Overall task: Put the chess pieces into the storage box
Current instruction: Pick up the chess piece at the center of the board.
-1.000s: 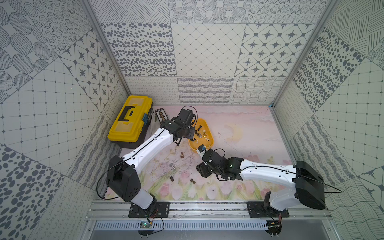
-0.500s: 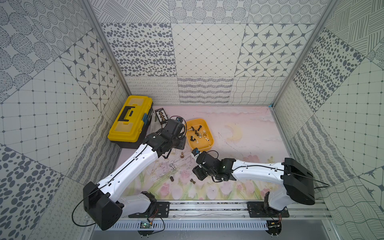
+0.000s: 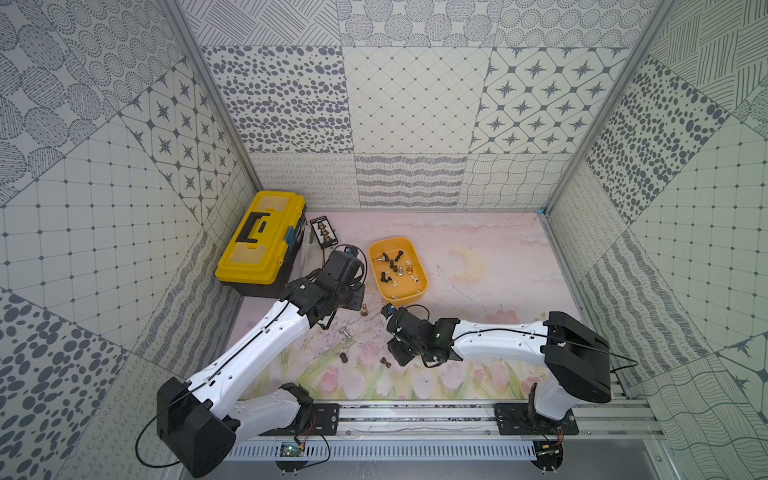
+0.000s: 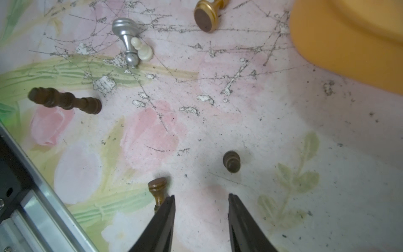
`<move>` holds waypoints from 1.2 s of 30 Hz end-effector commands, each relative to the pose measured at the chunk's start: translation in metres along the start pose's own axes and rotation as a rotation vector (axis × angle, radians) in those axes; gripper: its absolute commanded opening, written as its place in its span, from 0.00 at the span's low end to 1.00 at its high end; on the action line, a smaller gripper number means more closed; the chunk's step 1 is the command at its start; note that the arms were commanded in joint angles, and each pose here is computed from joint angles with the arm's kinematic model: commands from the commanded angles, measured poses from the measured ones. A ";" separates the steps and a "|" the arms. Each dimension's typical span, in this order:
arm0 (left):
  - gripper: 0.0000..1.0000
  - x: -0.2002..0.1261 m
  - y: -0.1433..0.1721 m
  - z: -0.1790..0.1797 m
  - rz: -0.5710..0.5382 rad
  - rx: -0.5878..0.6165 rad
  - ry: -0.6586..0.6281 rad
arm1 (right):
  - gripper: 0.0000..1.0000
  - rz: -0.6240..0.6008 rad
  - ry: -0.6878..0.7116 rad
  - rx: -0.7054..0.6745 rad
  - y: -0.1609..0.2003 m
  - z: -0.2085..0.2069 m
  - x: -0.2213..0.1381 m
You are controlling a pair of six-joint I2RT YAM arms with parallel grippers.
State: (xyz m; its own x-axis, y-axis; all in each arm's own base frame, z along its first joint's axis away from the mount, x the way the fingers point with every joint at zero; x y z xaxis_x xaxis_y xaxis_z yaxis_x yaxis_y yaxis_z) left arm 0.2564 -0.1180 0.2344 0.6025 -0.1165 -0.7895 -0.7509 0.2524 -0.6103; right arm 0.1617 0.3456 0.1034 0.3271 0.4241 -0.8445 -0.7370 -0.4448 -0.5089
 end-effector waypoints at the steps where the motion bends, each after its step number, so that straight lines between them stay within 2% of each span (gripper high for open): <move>1: 0.31 -0.001 -0.007 0.000 -0.042 -0.028 0.003 | 0.46 -0.035 0.048 0.031 -0.017 -0.002 0.004; 6: 0.31 -0.001 -0.007 0.001 -0.048 -0.031 -0.001 | 0.45 -0.009 0.069 0.104 -0.020 -0.014 0.018; 12: 0.30 0.000 -0.006 0.001 -0.047 -0.037 0.004 | 0.43 0.013 0.077 0.115 -0.020 -0.018 0.030; 20: 0.30 0.003 -0.006 -0.001 -0.048 -0.034 0.012 | 0.26 0.029 0.065 0.100 -0.021 -0.015 0.036; 27: 0.30 0.000 -0.007 -0.002 -0.050 -0.037 0.026 | 0.13 0.003 0.058 0.102 -0.029 -0.013 0.019; 30: 0.30 -0.002 -0.008 -0.004 -0.069 -0.043 0.047 | 0.01 -0.036 0.031 0.101 -0.041 -0.010 0.000; 36: 0.30 -0.006 -0.016 -0.002 -0.107 -0.047 0.035 | 0.00 -0.095 -0.048 0.180 -0.073 -0.029 -0.035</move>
State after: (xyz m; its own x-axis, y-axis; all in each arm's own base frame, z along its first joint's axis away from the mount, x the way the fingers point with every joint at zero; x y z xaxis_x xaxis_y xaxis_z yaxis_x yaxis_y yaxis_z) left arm 0.2582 -0.1194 0.2376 0.6327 -0.1425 -0.7612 -0.7300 0.2184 -0.6477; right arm 0.2039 0.3425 0.1302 0.3495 0.4253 -0.8349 -0.8061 -0.3178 -0.4993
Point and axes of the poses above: each gripper's point midway between its finger pads, its own x axis out along the fingers, its own z axis along the line the jaws close on, y = z × x, the point moved 5 cm from there along -x, back along the fingers, and after that the axes turned 6 degrees about x, right-handed, at the moved point
